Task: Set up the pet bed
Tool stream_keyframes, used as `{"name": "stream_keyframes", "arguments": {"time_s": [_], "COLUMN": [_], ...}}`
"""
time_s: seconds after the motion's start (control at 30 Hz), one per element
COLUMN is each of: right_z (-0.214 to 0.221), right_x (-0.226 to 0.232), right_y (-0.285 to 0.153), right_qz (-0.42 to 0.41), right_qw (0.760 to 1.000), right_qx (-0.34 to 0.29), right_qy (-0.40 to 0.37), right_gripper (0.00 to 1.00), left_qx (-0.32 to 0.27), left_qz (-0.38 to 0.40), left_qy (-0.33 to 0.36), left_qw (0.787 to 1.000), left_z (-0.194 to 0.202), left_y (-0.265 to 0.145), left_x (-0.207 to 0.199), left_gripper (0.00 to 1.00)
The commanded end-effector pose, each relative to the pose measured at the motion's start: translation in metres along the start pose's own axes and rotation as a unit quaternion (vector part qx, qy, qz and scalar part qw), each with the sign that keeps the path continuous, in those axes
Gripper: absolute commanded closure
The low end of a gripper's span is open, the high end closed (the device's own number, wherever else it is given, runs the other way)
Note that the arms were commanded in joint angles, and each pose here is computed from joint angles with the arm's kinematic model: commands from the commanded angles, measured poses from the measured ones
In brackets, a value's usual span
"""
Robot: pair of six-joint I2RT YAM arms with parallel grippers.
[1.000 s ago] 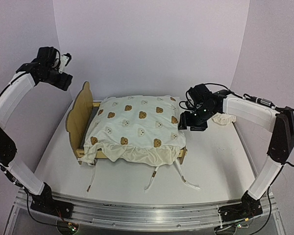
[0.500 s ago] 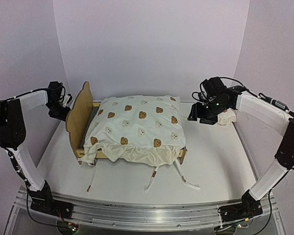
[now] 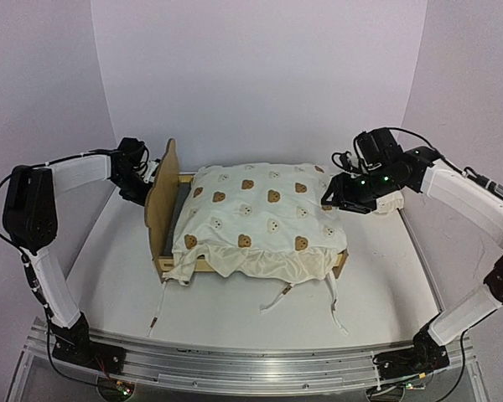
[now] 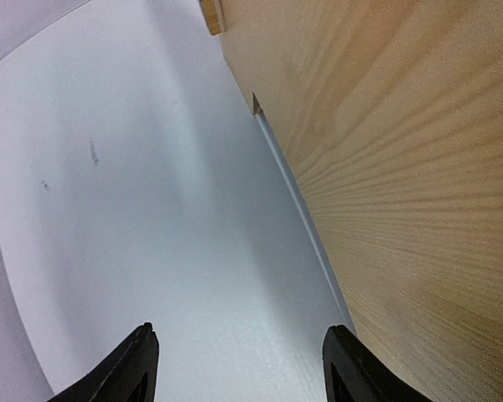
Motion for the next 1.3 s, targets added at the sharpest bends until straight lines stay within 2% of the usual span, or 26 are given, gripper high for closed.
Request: {"name": "stream_keyframes", "arguments": {"time_s": [0.0, 0.1, 0.23, 0.37, 0.5, 0.6, 0.67, 0.87, 1.0, 1.17, 1.23, 1.27], "right_z": [0.033, 0.064, 0.114, 0.164, 0.194, 0.201, 0.202, 0.22, 0.215, 0.214, 0.216, 0.215], "right_x": [0.065, 0.097, 0.128, 0.157, 0.165, 0.167, 0.17, 0.156, 0.145, 0.139, 0.135, 0.134], "right_y": [-0.007, 0.007, 0.033, 0.061, 0.092, 0.112, 0.126, 0.172, 0.19, 0.207, 0.215, 0.216], "right_qz": [-0.06, -0.081, -0.1, -0.136, -0.146, -0.153, -0.155, -0.137, -0.109, -0.092, -0.085, -0.08], "right_qw": [0.991, 0.978, 0.959, 0.938, 0.929, 0.933, 0.938, 0.944, 0.953, 0.955, 0.956, 0.957], "right_qx": [0.023, 0.057, 0.096, 0.1, 0.098, 0.087, 0.078, 0.066, 0.039, 0.028, 0.026, 0.022], "right_qy": [-0.118, -0.181, -0.248, -0.304, -0.325, -0.314, -0.3, -0.293, -0.278, -0.279, -0.279, -0.279], "right_gripper": [0.43, 0.44, 0.45, 0.44, 0.42, 0.41, 0.35, 0.34, 0.4, 0.46, 0.53, 0.61], "left_qx": [-0.065, -0.075, -0.077, -0.081, -0.083, -0.078, -0.066, -0.04, -0.061, -0.049, -0.053, -0.059], "left_qz": [0.056, 0.076, 0.075, 0.057, 0.051, 0.032, 0.027, 0.052, 0.093, 0.143, 0.151, 0.154], "left_qy": [0.023, 0.033, 0.032, 0.041, 0.028, 0.022, 0.021, 0.114, 0.177, 0.219, 0.251, 0.267], "left_qw": [0.996, 0.994, 0.994, 0.994, 0.995, 0.996, 0.997, 0.991, 0.978, 0.964, 0.955, 0.95], "left_z": [-0.055, -0.073, -0.085, -0.086, -0.076, -0.058, -0.035, 0.053, 0.089, 0.13, 0.14, 0.143], "left_y": [-0.002, -0.001, -0.001, -0.012, -0.031, -0.045, -0.052, -0.059, -0.072, -0.065, -0.062, -0.061], "left_x": [-0.049, -0.066, -0.064, -0.055, -0.037, -0.017, -0.01, -0.044, -0.076, -0.114, -0.129, -0.136], "left_gripper": [0.31, 0.31, 0.3, 0.28, 0.26, 0.26, 0.26, 0.28, 0.28, 0.28, 0.27, 0.27]}}
Point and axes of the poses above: each gripper's point midway between its finger pads, its own y axis out along the fingers, its own x axis along the line the jaws close on, z = x × y, the point moved 1 cm from there along -y, back along the fingers, and after that the axes turned 13 degrees about y, right-handed, at the moved point
